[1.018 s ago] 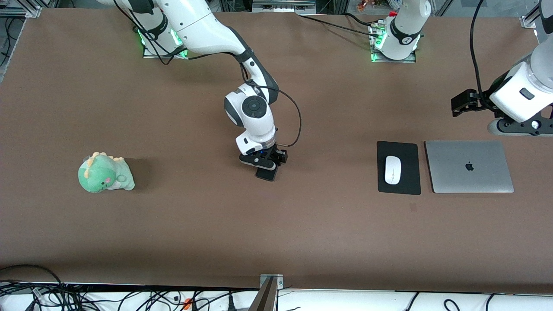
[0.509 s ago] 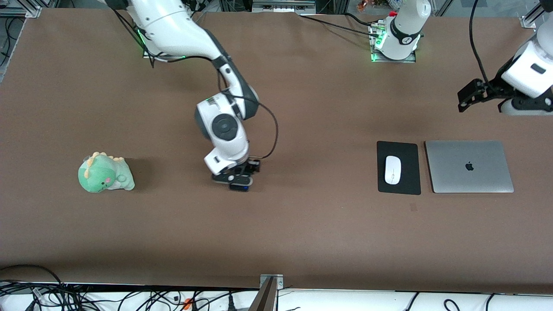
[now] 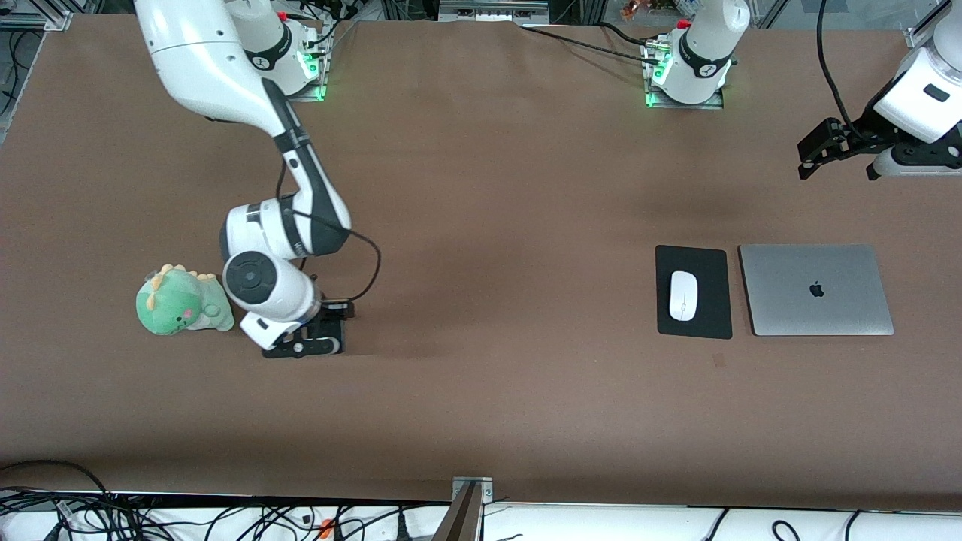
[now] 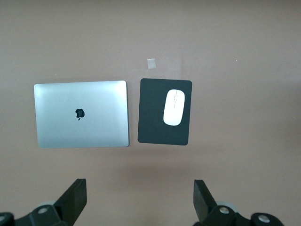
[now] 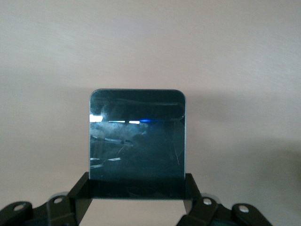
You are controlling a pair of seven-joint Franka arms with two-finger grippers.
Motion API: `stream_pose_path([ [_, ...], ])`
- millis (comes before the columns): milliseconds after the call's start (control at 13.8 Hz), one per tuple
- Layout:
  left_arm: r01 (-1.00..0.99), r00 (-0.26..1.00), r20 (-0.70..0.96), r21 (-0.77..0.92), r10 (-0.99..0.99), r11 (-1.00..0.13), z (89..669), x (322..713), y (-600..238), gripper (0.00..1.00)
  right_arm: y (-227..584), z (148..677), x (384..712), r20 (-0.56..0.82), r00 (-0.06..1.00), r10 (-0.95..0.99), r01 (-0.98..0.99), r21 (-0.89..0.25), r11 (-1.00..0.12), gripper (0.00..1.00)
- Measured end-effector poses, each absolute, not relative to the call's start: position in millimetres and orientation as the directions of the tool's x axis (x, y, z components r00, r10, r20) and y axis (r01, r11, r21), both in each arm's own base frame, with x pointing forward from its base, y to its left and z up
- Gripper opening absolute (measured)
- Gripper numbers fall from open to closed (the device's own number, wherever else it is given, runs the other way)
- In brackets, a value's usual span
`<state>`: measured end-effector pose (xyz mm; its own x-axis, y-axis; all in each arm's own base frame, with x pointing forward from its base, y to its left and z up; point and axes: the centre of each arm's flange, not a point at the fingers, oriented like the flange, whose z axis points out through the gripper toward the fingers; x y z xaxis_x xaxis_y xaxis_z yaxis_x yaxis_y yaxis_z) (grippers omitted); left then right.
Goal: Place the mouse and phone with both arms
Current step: 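Carry the black phone with the right gripper beside the green toy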
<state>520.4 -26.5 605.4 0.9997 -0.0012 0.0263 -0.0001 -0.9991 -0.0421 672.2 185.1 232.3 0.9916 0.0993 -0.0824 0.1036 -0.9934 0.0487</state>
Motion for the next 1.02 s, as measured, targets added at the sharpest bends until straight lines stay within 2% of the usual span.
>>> stream_pose_path([
  [655,0.017,1.000,0.011,-0.051,0.016,-0.999,603,541,-15,1.00,111,194,662,-0.128,0.991,0.042,0.049,0.048,-0.998,0.81],
  [1018,0.006,1.000,-0.012,-0.081,0.007,-0.997,608,557,-18,1.00,93,186,655,-0.116,0.993,-0.004,-0.005,-0.002,-1.000,0.84],
])
